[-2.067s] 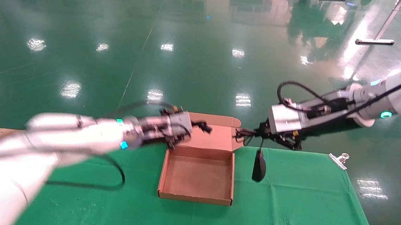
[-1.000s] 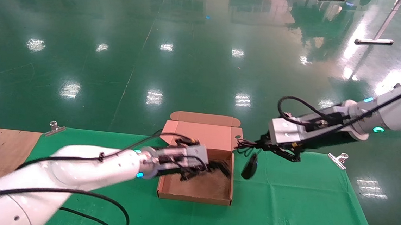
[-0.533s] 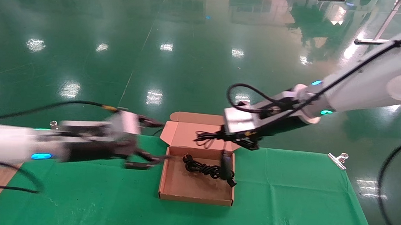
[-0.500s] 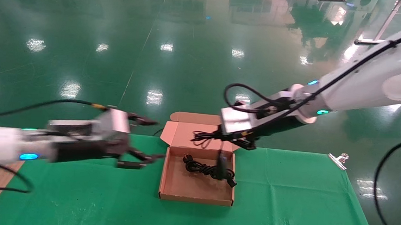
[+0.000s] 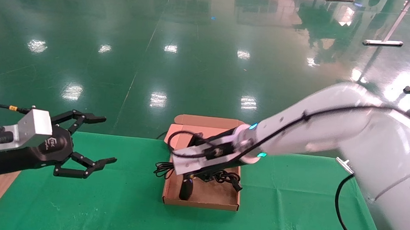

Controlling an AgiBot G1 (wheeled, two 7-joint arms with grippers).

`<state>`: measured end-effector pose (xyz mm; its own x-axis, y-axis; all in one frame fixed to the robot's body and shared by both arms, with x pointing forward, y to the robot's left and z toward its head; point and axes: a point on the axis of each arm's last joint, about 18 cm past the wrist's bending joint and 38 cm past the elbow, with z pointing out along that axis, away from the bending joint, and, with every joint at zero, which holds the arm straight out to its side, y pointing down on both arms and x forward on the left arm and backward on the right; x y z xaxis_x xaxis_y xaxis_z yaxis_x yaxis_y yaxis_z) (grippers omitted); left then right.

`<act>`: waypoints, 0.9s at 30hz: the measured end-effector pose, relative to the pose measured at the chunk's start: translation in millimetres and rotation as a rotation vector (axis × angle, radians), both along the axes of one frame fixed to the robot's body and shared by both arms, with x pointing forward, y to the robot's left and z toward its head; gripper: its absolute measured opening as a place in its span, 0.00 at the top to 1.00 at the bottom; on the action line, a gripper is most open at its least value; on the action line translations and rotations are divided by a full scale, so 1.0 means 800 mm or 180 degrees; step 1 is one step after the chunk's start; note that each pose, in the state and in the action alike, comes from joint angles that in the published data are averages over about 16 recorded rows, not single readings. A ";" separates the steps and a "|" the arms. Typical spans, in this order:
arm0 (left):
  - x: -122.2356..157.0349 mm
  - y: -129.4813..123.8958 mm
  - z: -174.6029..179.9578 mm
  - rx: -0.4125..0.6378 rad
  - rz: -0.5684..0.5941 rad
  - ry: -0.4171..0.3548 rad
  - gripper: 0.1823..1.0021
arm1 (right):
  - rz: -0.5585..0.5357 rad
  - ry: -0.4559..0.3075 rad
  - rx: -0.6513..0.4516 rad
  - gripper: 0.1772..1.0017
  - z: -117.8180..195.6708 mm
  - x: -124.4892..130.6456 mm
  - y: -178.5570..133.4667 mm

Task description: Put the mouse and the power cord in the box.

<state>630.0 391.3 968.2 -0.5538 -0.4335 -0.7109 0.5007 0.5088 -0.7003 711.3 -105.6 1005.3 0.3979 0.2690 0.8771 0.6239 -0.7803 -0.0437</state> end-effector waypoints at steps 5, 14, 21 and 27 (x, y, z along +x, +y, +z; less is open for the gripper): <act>-0.004 0.005 -0.002 -0.0035 -0.0016 -0.0018 0.02 | -0.0161 -0.0095 0.0099 0.95 -0.033 0.018 0.006; -0.004 0.008 -0.002 -0.0047 -0.0021 -0.0024 0.00 | -0.0439 -0.0134 0.0230 0.95 -0.072 0.042 -0.009; -0.005 0.009 -0.002 -0.0052 -0.0021 -0.0026 0.00 | -0.0497 -0.0105 0.0268 0.94 -0.080 0.045 -0.014; -0.004 0.008 -0.002 -0.0053 -0.0028 -0.0023 0.00 | -0.0488 -0.0100 0.0267 0.90 -0.078 0.044 -0.015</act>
<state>626.5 397.5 966.6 -0.5526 -0.4404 -0.7076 0.5100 0.4928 -0.7050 746.7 -117.3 942.6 0.4007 0.1326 0.9066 0.4999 -0.8609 -0.0950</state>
